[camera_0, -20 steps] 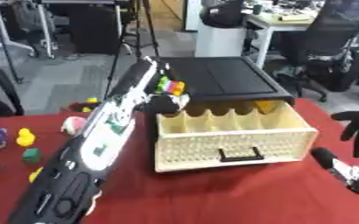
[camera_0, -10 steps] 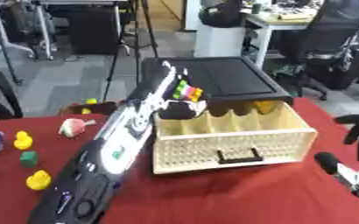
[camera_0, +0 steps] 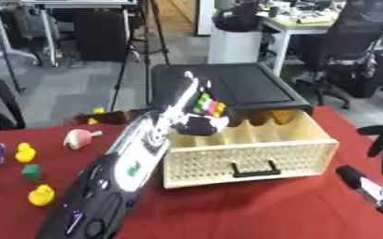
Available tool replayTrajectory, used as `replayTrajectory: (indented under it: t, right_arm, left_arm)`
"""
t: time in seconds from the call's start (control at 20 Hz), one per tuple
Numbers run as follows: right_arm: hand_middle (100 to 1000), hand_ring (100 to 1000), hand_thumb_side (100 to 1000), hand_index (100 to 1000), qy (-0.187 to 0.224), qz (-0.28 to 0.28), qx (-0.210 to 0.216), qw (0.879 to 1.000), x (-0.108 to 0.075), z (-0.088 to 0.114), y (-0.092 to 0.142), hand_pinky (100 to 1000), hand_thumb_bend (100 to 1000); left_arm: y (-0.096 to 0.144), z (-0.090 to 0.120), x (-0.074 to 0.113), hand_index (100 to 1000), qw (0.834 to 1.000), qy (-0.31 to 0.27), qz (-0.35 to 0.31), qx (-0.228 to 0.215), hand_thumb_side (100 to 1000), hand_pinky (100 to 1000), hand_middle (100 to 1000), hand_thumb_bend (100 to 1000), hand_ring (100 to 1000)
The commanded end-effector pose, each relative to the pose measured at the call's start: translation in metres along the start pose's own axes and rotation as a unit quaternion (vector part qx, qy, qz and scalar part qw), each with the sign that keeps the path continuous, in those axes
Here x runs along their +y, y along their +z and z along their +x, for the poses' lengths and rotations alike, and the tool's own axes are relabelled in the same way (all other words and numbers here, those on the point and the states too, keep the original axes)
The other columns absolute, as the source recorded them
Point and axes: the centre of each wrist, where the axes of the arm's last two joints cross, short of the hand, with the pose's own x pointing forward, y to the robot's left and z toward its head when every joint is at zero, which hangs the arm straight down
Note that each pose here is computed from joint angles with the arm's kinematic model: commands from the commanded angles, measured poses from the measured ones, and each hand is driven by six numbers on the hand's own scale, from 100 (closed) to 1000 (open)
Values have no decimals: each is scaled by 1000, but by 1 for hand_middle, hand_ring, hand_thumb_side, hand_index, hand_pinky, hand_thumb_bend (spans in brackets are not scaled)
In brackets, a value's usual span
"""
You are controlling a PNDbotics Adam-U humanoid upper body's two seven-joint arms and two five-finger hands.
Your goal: Pick up objects from table and place into drawer.
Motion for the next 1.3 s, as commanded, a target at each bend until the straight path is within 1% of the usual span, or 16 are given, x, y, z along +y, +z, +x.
replayTrajectory:
  t: [0.05,0.1,0.15,0.2,0.25,0.3,0.4,0.65,0.9,1.05,1.15,1.3]
  right_arm:
    - [429,294,713,745,3,-9,-15,1000,-8,4,-4,106,624]
    - [429,294,713,745,3,-8,-15,1000,-8,4,-4,105,624]
    - [429,294,713,745,3,-8,-15,1000,-8,4,-4,105,624]
    - [429,294,713,745,3,-8,-15,1000,-8,4,-4,105,624]
    - [429,294,713,745,4,-8,-15,1000,-8,4,-4,105,624]
    - [429,294,714,745,4,-8,-15,1000,-8,4,-4,105,624]
    - [429,294,714,745,3,-8,-15,1000,-8,4,-4,105,624]
    - [429,294,713,745,4,-8,-14,1000,-8,4,-3,106,625]
    - [429,294,713,745,4,-7,-13,1000,-8,4,-3,105,626]
    - [430,294,713,745,3,-8,-13,1000,-8,4,-3,106,625]
    - [430,295,712,745,3,-8,-11,1000,-8,3,-2,106,623]
    - [430,295,712,745,4,-6,-7,1000,-8,3,-1,106,624]
  left_arm:
    - [-3,9,3,552,1000,-14,-5,-16,299,110,235,469,210]
    - [-3,9,2,584,1000,-18,-10,-17,311,159,285,508,257]
    - [-3,8,1,634,999,-22,-17,-19,347,228,355,588,323]
    - [-3,8,0,668,999,-26,-22,-22,374,303,429,647,390]
    - [-2,8,-2,680,999,-31,-27,-23,391,335,459,684,416]
    - [-2,7,-2,711,999,-35,-31,-25,410,394,500,741,456]
    - [-2,6,-3,736,998,-43,-33,-26,429,457,530,807,494]
    - [-2,4,-3,743,998,-57,-26,-23,425,502,557,810,523]
    - [-1,4,-1,744,998,-53,-15,-23,421,507,560,800,523]
    - [-1,5,2,741,999,-46,-6,-24,434,505,555,796,516]
    - [0,6,7,739,999,-31,18,-26,441,504,552,778,513]
    - [3,7,21,738,996,1,78,-30,439,504,548,753,510]
